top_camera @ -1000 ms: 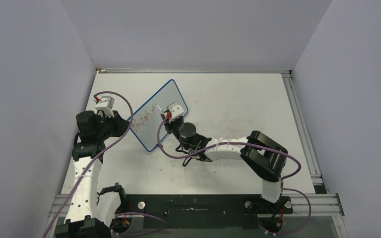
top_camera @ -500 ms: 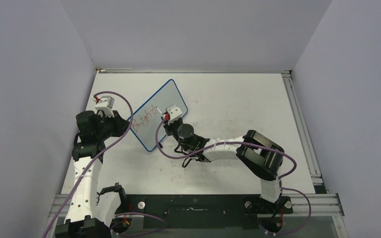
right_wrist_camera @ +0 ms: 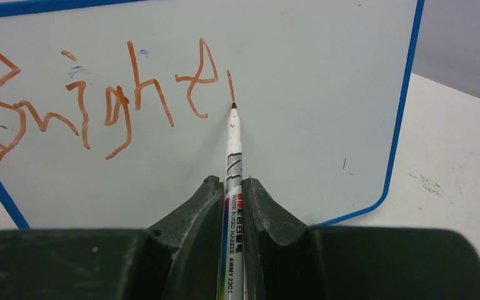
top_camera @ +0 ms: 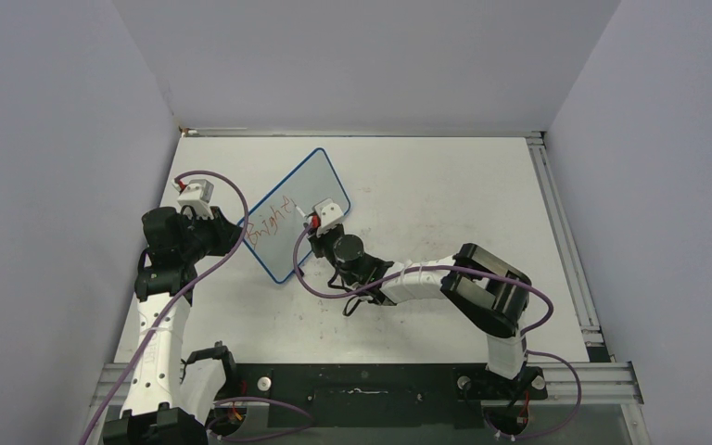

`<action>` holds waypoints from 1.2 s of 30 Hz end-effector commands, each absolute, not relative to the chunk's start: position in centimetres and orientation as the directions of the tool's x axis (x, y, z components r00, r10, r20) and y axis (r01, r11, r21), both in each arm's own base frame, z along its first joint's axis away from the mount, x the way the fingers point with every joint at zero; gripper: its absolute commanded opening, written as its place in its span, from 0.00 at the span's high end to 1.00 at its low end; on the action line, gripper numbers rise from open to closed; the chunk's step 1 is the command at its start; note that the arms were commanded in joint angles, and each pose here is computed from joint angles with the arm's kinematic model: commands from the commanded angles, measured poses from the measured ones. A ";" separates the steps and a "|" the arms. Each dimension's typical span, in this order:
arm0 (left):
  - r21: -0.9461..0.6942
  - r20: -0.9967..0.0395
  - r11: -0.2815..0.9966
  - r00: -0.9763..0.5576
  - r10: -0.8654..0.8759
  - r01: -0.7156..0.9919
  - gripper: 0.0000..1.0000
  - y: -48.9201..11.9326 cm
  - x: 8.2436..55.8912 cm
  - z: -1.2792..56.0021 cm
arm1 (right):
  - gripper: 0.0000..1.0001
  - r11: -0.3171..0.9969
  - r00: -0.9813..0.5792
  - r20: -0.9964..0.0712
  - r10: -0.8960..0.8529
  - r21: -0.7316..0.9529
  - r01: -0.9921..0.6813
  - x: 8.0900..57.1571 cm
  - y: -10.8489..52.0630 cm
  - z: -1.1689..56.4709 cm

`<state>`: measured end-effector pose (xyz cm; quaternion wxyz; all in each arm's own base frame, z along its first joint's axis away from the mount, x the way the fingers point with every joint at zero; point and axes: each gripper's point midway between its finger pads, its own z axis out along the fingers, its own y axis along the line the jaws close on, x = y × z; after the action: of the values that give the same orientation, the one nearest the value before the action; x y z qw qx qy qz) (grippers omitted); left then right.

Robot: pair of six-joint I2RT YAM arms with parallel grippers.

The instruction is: Write a sentence on the whiteboard

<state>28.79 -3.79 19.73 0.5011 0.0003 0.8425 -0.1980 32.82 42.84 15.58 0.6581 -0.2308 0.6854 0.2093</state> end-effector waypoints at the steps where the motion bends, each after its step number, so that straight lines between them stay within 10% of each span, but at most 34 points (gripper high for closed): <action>1: -0.324 -0.846 0.924 -0.499 -0.187 0.203 1.00 -3.8 28.6 19.7 | 0.95 0.796 -0.026 -1.000 -0.016 0.003 -0.605 32.3 43.2 16.3; 36: -0.325 -0.844 0.924 -0.502 -0.188 0.201 1.00 -3.8 28.6 19.6 | 0.95 0.835 0.018 -1.000 0.014 0.001 -0.551 35.2 43.3 18.6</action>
<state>28.79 -3.79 19.73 0.5011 0.0003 0.8425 -0.1980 34.01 43.20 17.67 0.6746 -0.2200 0.6740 0.2054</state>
